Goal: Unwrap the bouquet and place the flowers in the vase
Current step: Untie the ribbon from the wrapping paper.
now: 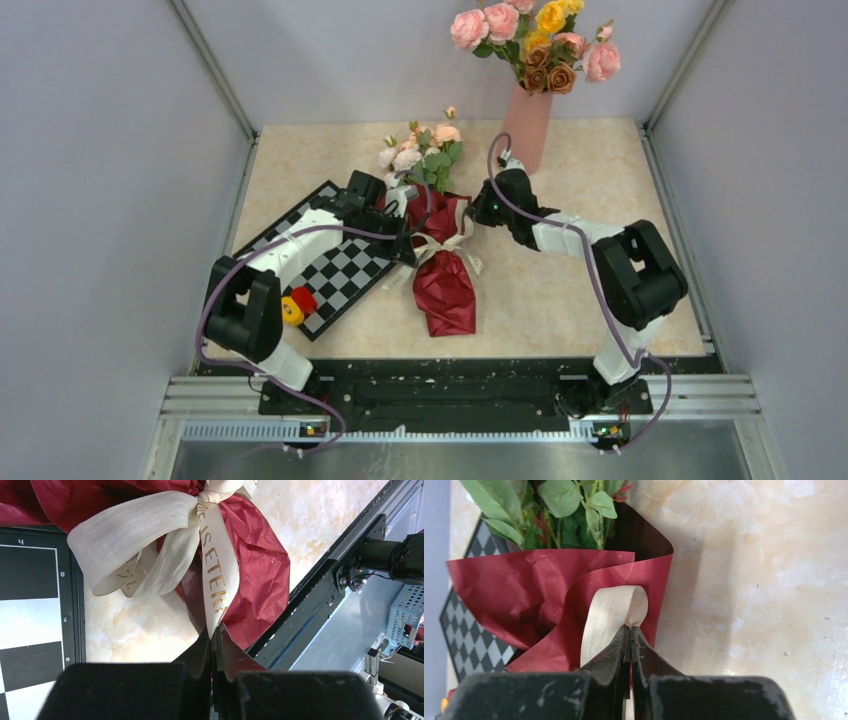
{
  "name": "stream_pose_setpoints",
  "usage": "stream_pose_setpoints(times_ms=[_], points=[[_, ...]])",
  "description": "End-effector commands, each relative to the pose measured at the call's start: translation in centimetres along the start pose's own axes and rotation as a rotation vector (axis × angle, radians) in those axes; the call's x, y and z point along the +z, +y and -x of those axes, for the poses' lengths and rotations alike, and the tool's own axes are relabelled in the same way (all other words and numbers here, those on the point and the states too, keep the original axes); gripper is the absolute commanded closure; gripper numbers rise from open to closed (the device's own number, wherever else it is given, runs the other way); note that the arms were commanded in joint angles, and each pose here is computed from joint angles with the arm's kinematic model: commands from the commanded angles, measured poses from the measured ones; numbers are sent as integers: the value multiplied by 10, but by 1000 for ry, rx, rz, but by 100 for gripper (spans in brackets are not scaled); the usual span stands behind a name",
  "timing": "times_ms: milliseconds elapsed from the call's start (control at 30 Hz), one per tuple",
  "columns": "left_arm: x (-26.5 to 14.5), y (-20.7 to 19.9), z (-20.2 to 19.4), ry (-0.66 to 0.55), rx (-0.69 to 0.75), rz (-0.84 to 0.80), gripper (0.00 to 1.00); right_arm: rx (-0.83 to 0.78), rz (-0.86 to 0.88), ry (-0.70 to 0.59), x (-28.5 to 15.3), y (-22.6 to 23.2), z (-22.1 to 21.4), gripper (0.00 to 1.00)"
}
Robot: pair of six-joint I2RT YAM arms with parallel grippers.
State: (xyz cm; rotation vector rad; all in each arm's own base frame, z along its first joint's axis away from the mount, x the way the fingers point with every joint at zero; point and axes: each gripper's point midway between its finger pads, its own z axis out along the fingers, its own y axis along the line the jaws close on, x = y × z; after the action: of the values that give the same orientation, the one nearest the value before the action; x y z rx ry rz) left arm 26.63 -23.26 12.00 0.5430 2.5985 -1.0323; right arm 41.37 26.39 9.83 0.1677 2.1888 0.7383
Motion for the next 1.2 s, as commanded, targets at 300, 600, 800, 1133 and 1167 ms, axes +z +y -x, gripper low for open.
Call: stream_pose_setpoints(times_ms=[300, 600, 800, 1133, 1167], points=[[-7, -4, 11, -35, 36, 1, 100, -172, 4, -12, -21, 10, 14, 37], [-11, 2, 13, -44, 47, 37, 100, -222, -12, 17, -74, -4, 2, 25], [-11, 3, 13, -44, 45, 38, 100, -238, 103, 51, -101, -3, -26, 25], [-12, 3, 13, -45, 49, 42, 100, -243, 185, 76, -102, -4, -49, 31], [-12, 3, 13, -46, 50, 43, 100, -243, 186, 80, -100, -4, -51, 31]])
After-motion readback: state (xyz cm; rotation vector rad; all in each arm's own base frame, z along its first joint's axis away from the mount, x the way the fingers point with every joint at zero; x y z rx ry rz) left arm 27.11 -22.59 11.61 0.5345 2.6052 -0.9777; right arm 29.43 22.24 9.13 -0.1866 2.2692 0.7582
